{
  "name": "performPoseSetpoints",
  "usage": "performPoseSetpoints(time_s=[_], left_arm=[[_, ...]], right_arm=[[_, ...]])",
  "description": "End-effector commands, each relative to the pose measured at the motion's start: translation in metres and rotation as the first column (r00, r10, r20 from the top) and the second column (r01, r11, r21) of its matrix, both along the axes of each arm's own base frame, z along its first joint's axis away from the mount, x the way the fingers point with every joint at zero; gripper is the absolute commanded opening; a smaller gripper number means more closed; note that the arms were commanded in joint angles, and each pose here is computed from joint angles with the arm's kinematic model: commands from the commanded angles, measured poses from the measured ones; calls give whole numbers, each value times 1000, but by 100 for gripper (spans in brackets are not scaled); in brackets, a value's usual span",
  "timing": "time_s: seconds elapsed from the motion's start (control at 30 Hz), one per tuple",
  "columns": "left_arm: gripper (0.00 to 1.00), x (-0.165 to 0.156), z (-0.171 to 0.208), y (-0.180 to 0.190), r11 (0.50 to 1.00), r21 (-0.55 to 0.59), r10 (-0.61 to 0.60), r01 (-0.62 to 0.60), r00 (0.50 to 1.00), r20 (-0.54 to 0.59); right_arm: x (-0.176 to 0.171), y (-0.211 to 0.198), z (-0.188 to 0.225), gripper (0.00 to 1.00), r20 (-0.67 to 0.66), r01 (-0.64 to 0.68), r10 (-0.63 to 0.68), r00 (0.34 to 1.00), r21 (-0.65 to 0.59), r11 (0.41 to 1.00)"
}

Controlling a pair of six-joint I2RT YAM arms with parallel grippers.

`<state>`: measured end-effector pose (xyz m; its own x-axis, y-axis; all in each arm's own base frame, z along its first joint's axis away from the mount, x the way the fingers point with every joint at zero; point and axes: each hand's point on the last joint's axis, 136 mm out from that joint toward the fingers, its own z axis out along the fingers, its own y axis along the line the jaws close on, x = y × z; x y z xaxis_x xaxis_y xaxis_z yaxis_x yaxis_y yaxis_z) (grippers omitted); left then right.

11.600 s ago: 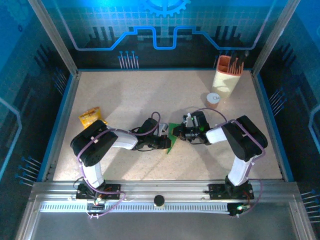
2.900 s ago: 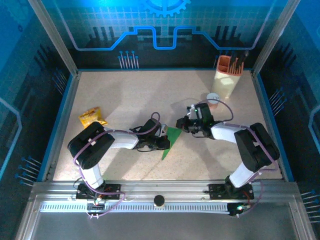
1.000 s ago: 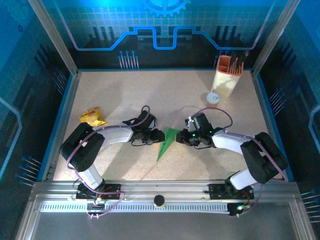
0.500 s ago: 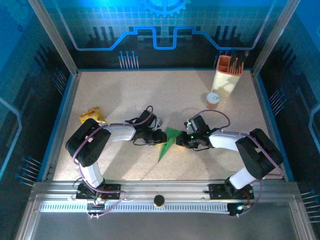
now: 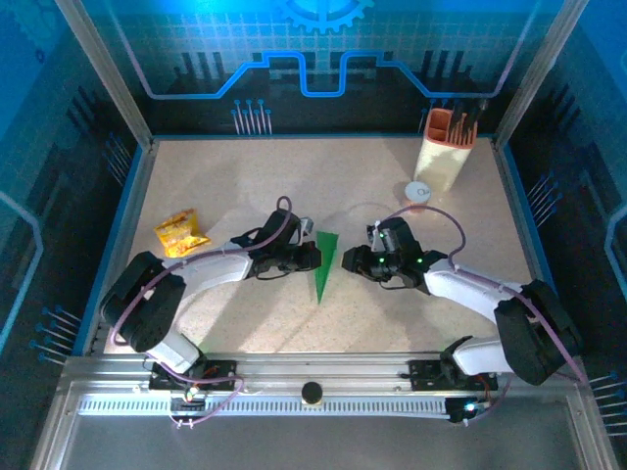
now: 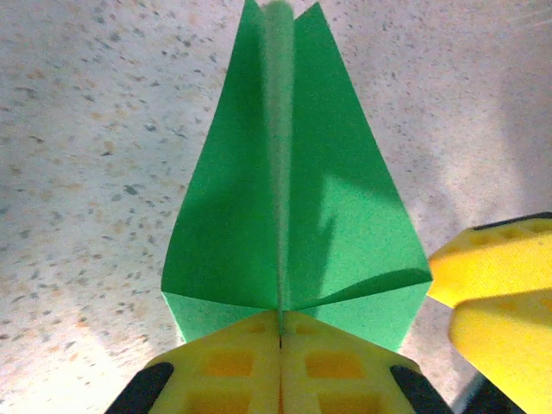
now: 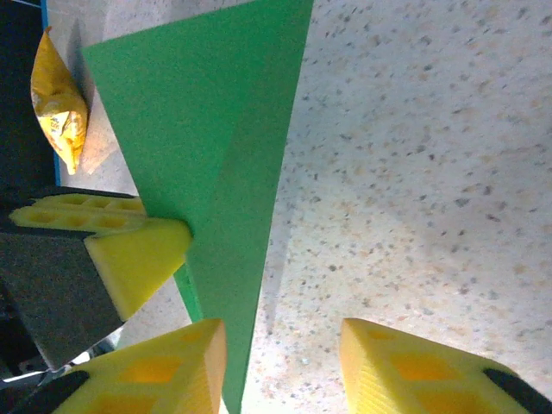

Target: Fold a paper plane with a square sheet of paper (pick it up from the middle)

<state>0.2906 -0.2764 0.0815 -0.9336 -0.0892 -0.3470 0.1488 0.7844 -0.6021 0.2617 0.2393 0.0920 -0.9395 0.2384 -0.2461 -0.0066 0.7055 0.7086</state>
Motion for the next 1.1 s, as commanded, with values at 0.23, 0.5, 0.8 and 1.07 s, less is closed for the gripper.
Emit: performPoseSetpoints(time_s=[0.23,0.5,0.8,1.07], left_arm=[[8,-4,-2,5,988,156,12,-19,999,45],[10,-11,-11,10,981,191,21,-25,1000,22],[27,-24,-29,4,987,158,10,0,998,-65],[41,-28,-29,6,988,157,3,8,998,-67]], right_arm=[[2,32,-18,42,-115,-29,23,993,-52,998],[5,42,-36,17,-138,-56,50,989,-36,998],[3,48,-51,9,-152,-79,86,985,48,996],[2,38,-57,8,-158,-66,73,985,46,997]])
